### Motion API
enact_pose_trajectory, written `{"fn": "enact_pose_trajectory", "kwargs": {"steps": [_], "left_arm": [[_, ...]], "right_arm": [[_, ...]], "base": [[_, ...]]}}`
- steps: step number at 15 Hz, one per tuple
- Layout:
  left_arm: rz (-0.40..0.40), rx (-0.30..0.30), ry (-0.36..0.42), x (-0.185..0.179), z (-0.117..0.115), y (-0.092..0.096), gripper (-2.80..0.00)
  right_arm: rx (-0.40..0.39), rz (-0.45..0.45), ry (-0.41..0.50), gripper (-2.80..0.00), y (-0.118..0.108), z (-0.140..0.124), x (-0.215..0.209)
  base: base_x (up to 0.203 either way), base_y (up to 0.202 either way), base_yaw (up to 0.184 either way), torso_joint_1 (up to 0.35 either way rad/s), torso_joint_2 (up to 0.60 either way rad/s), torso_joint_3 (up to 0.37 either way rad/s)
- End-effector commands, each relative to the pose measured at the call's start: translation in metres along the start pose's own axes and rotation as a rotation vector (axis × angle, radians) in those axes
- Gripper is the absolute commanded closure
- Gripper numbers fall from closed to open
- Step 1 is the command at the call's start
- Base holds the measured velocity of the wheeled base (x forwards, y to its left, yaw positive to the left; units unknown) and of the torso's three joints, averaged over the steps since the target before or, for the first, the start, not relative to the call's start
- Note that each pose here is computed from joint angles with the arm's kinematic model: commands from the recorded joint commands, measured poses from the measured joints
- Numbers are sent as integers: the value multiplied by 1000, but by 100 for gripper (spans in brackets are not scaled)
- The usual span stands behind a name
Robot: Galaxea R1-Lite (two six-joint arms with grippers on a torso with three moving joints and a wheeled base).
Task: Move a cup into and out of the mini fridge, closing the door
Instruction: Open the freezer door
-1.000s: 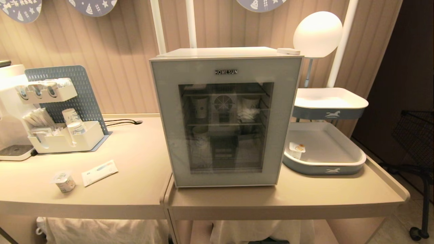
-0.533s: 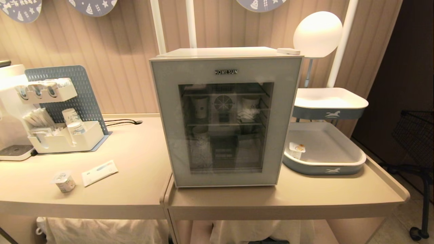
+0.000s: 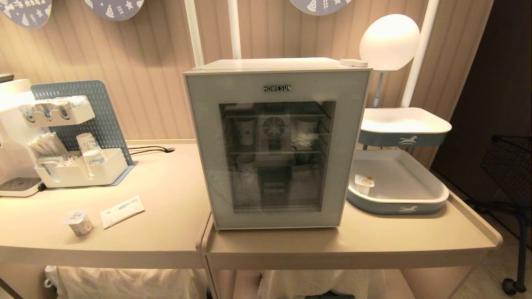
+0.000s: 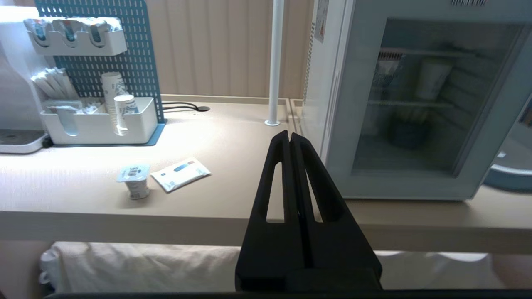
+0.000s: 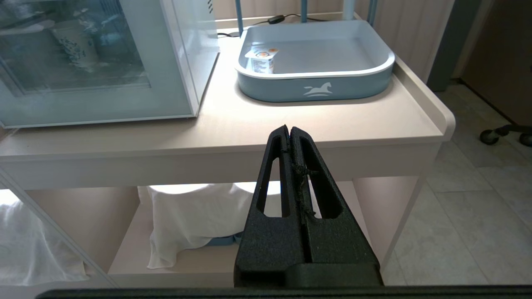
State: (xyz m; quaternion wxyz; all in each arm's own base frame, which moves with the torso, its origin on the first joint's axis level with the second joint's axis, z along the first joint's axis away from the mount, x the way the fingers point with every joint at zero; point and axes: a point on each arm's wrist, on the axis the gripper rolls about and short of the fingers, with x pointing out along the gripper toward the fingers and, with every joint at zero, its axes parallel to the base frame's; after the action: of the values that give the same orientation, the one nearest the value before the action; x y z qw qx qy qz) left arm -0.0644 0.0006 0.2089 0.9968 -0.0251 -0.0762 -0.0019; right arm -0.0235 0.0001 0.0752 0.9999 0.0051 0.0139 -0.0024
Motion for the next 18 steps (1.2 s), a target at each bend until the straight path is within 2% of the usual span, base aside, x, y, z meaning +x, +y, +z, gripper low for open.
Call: {"fn": "enact_pose_trajectory", "kwargs": {"steps": [1, 4, 6, 9, 13, 16, 18], "left_arm": [[-1, -36, 83, 29, 28, -1, 0], [-20, -80, 140, 60, 55, -4, 0], [-66, -95, 189, 72, 63, -5, 0], [-167, -163, 304, 99, 74, -9, 0], [-293, -269, 488, 175, 84, -14, 0], [-478, -406, 628, 243, 76, -8, 0], [-682, -537, 691, 290, 55, 16, 0]], "right_arm": [[1, 0, 1, 0, 0, 0, 0], [1, 0, 1, 0, 0, 0, 0], [-1, 0, 1, 0, 0, 0, 0], [1, 0, 1, 0, 0, 0, 0], [-1, 0, 1, 0, 0, 0, 0], [-1, 0, 1, 0, 0, 0, 0], [-1, 0, 1, 0, 0, 0, 0]], "base": [[0, 0, 0, 0, 0, 0], [0, 0, 0, 0, 0, 0], [0, 0, 0, 0, 0, 0], [0, 0, 0, 0, 0, 0], [0, 0, 0, 0, 0, 0], [0, 0, 0, 0, 0, 0], [0, 0, 0, 0, 0, 0]]}}
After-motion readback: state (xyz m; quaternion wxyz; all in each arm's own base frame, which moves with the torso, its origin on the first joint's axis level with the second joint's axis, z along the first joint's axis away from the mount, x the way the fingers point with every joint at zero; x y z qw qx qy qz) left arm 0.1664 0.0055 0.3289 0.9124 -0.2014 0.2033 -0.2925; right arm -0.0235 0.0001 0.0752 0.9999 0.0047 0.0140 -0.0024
